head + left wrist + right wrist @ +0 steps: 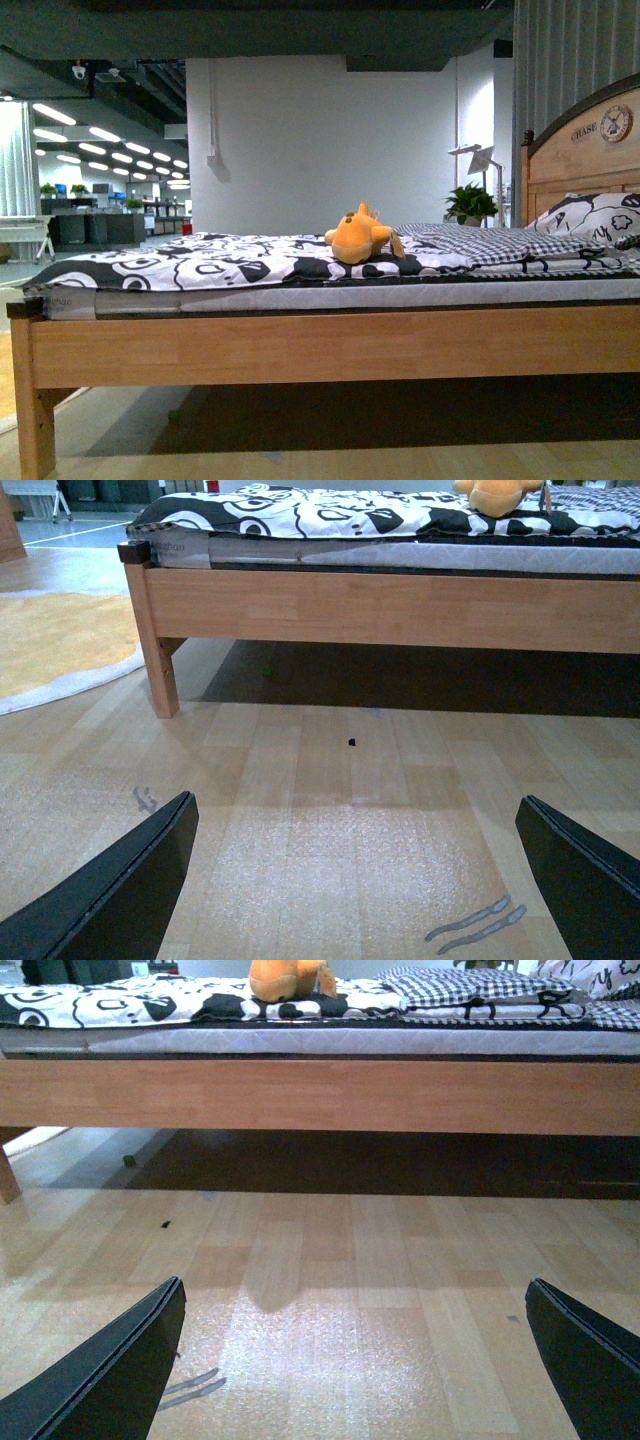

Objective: Put away toys

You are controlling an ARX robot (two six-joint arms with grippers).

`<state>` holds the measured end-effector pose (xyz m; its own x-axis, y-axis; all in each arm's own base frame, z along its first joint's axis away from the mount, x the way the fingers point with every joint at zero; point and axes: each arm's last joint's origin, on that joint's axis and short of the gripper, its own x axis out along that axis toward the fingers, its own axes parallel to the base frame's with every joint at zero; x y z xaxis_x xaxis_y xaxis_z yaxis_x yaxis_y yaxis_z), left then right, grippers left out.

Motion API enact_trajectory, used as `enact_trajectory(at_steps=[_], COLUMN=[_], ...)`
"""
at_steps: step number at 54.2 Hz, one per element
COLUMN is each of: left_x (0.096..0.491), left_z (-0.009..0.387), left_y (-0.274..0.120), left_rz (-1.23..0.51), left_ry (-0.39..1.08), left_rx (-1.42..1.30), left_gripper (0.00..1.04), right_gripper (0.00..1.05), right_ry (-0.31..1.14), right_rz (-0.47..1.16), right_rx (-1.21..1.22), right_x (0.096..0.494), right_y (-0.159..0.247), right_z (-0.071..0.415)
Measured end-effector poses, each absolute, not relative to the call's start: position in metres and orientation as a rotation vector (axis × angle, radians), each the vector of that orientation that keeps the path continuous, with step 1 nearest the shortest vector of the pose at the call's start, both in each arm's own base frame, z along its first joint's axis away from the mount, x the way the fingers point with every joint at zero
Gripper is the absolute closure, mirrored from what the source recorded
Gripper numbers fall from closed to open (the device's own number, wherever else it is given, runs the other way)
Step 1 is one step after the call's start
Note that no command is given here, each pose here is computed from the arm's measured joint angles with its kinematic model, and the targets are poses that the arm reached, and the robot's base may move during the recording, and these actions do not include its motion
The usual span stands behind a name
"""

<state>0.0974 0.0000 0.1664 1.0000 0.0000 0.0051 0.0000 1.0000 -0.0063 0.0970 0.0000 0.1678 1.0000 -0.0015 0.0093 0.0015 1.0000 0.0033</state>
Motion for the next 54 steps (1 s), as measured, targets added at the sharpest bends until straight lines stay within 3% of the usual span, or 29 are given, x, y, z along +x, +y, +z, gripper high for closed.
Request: enact_trajectory(at_steps=[54], left_x=[0.0974], left_z=[0.1664], left_y=[0.0], left_rz=[0.0], left_ry=[-0.005], left_rx=[-0.006], left_gripper=[0.06], right_gripper=[0.0], right_ry=[-0.009], right_rz=[-0.002], right_rx=[0.003], right_x=[0.097], right_y=[0.0], right_z=[0.1678])
